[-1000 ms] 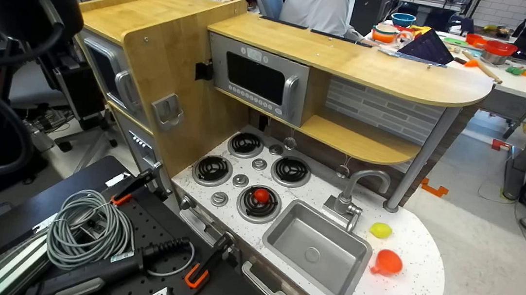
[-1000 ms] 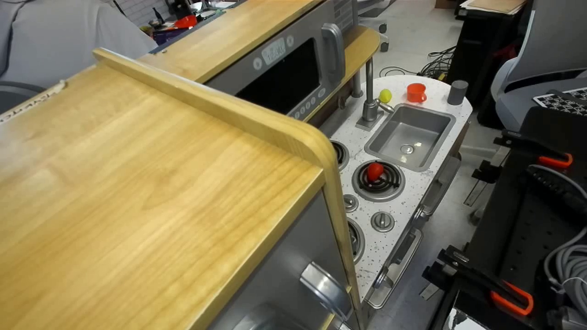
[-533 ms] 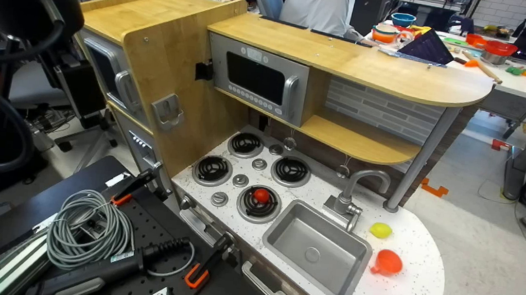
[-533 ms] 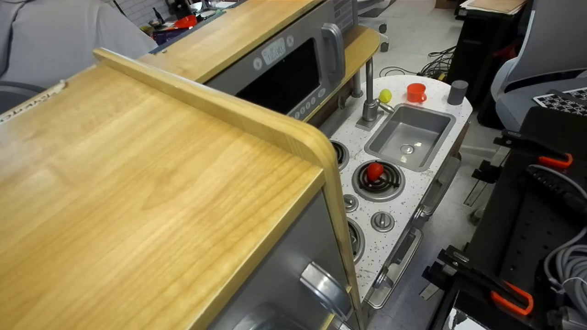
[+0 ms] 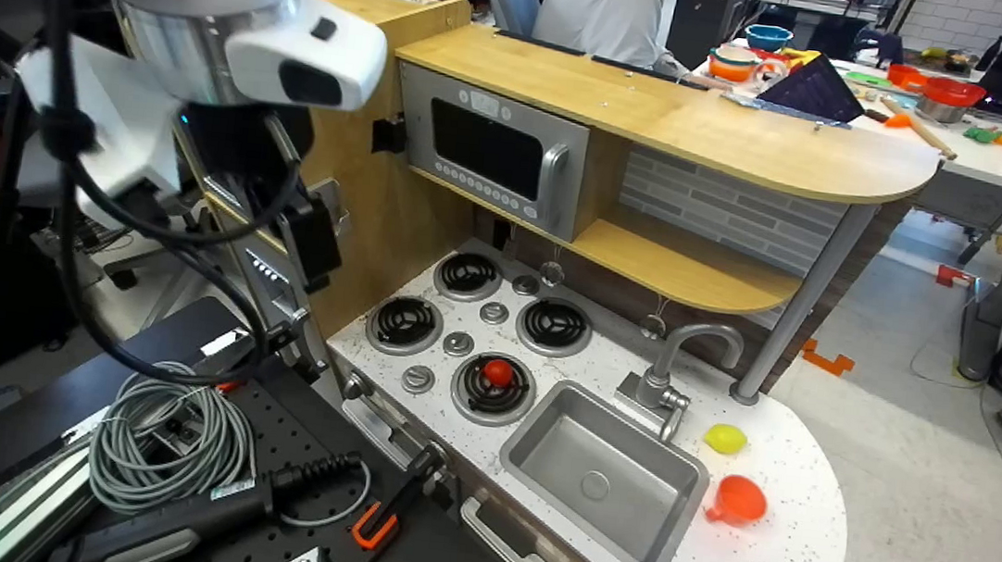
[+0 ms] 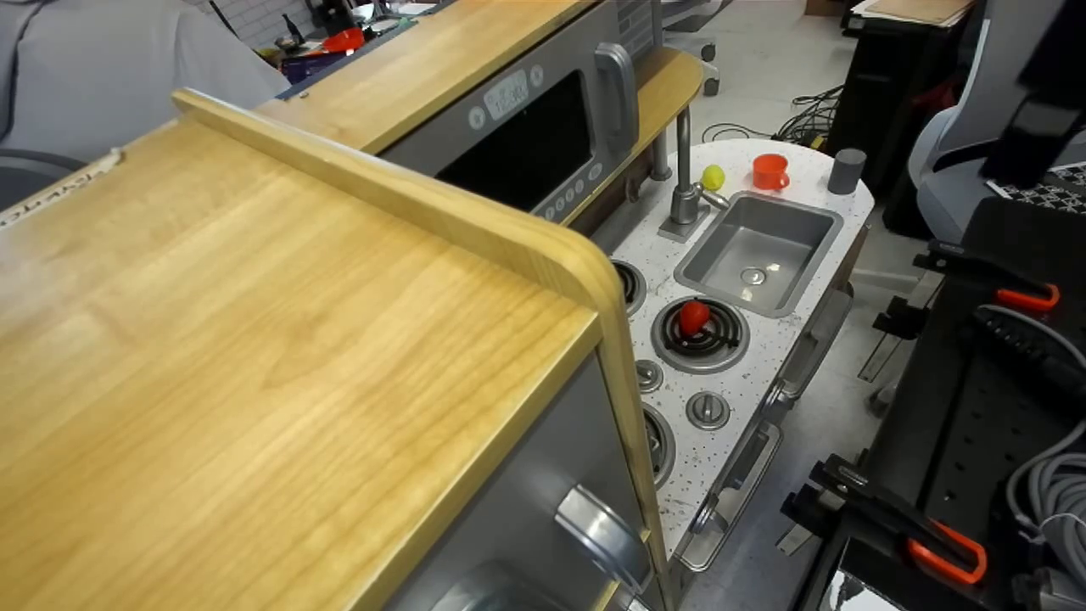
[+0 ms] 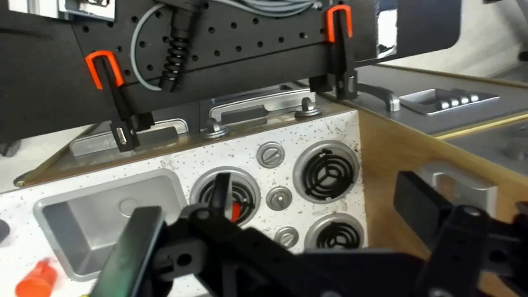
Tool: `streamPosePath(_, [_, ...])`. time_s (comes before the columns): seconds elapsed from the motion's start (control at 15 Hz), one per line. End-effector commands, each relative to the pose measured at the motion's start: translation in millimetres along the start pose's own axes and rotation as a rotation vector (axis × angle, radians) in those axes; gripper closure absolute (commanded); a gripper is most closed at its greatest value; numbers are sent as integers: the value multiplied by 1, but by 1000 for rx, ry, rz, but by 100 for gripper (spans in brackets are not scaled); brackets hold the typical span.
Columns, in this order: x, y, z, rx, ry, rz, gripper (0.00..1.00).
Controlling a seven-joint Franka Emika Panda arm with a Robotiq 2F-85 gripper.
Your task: Get the strawberry toy from the right front plate of the stove and put it in the sink
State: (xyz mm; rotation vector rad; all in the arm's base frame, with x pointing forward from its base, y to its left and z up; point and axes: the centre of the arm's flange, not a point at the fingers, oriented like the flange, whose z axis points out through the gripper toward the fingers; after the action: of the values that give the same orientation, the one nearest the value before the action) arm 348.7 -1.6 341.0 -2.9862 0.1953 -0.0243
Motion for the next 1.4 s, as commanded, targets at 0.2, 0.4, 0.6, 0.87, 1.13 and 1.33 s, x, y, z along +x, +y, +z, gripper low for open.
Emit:
streamPosePath(0.2, [79, 34, 117, -140, -8, 123, 0])
streamPosePath(0.4, [106, 56, 140, -188, 24, 167, 0])
streamPosePath(0.6, [135, 77, 166, -214, 24, 195, 0])
streamPosePath(0.87, [164, 102, 202, -232, -17, 197, 0])
streamPosePath(1.13, [179, 113, 239, -224, -53, 153, 0])
streamPosePath(1.33, [187, 116, 265, -222, -82, 81, 0])
